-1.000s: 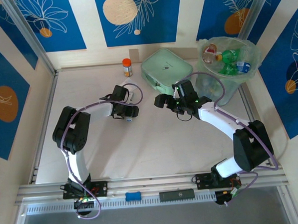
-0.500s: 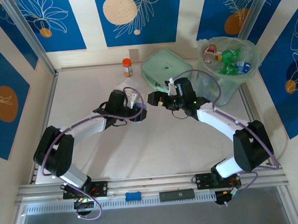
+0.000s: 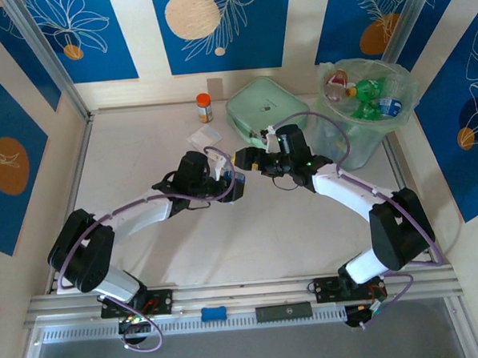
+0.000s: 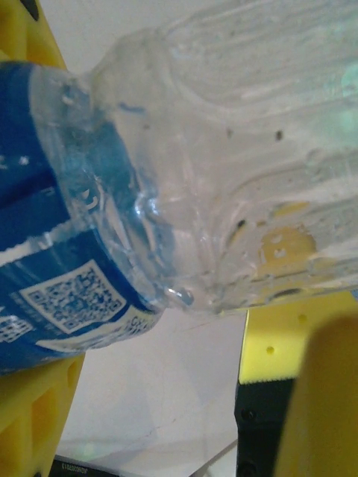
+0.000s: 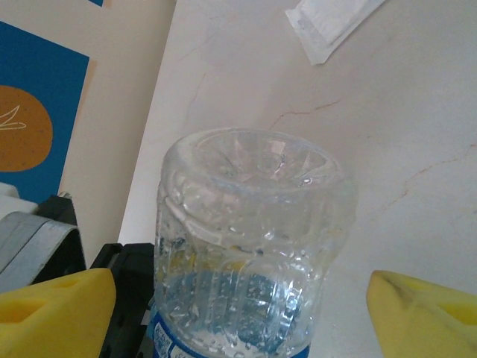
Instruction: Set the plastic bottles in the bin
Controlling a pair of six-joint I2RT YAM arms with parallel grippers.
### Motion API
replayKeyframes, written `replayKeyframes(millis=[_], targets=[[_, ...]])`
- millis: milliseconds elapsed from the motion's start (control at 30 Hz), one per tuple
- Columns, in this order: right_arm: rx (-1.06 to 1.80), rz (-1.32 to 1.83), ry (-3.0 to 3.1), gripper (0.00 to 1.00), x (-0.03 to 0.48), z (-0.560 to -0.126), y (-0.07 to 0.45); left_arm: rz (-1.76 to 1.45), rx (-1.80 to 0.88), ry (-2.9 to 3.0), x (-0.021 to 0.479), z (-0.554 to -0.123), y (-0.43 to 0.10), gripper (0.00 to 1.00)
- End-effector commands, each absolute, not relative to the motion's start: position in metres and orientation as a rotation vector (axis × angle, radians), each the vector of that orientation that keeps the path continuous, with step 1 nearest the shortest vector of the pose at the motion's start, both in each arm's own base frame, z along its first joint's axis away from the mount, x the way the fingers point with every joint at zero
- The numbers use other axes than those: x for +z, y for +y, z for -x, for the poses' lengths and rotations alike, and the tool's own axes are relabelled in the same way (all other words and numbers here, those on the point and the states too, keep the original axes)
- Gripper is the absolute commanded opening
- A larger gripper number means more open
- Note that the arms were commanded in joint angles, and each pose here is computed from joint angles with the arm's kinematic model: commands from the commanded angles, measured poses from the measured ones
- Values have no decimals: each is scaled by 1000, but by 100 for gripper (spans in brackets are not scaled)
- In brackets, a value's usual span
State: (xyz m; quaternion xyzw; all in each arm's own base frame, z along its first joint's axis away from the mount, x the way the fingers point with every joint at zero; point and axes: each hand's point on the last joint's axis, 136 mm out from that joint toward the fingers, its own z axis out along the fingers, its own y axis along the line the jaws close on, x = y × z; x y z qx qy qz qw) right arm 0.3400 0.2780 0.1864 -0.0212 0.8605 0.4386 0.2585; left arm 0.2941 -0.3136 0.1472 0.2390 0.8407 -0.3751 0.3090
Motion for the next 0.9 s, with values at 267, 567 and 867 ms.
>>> replayKeyframes(millis=[267, 567, 867], targets=[[1217, 62, 2341, 79, 183, -342, 286, -754, -1141, 2048, 188, -272, -342, 54], [1220, 56, 2335, 52, 185, -343, 285, -727, -1115, 2035, 192, -273, -337, 66], [1071, 29, 2345, 50, 194, -351, 257, -491, -803, 2096, 181, -303, -292, 99]])
